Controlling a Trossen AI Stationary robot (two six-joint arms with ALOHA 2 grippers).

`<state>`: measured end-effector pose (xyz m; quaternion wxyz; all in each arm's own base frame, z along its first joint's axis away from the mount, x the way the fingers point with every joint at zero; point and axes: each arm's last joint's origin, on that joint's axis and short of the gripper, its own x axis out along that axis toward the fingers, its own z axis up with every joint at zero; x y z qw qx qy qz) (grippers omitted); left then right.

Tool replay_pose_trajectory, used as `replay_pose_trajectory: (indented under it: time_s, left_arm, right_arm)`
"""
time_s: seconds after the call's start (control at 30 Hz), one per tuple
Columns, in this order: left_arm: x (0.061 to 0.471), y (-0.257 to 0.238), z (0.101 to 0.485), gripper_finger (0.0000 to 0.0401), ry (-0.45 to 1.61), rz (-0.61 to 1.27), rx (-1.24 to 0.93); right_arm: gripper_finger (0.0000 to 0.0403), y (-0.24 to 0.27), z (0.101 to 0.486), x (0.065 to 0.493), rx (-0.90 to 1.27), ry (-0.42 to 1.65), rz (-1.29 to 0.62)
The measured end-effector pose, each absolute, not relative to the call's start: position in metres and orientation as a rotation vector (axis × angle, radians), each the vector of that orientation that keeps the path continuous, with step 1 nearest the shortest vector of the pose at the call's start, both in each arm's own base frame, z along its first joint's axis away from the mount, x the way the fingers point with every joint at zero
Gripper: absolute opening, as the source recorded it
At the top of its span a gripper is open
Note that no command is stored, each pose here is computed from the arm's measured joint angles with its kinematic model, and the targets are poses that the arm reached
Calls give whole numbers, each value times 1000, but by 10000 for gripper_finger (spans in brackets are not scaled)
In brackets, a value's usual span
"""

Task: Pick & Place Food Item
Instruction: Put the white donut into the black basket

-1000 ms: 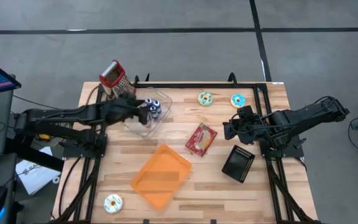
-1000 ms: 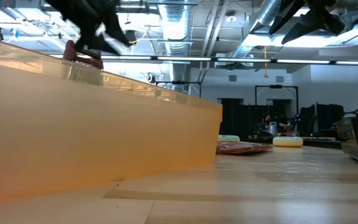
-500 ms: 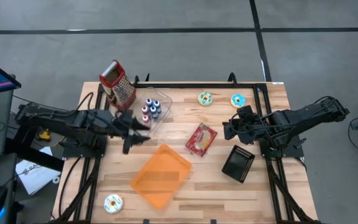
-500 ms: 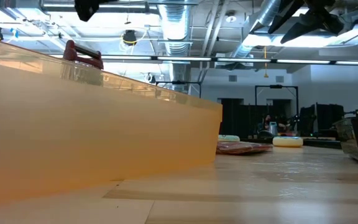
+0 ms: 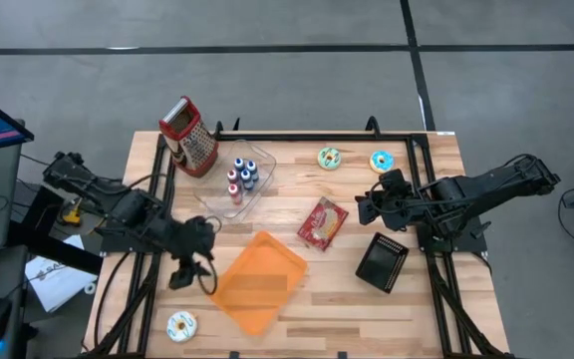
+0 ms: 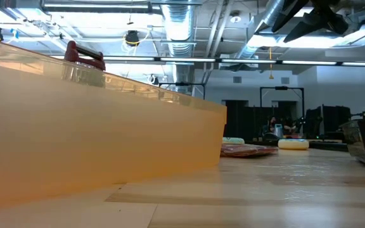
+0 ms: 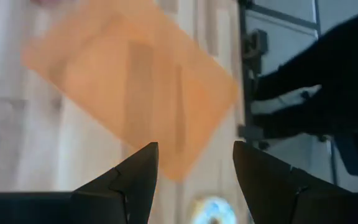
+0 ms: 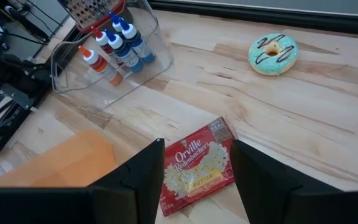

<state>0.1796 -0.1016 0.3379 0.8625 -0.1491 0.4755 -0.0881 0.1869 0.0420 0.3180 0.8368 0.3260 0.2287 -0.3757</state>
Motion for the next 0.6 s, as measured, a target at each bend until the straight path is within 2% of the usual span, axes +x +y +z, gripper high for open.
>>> replay_pose_trajectory:
  time_s: [0.33,0.6]
  left_arm:
    - [142,-140,333,205,1173,-149,-452]
    - [127,-170,313,205,1359,-133,-392]
  right_arm:
    - [175,51,318,185,675,500,-750]
    - [175,67,318,180,699,536,-660]
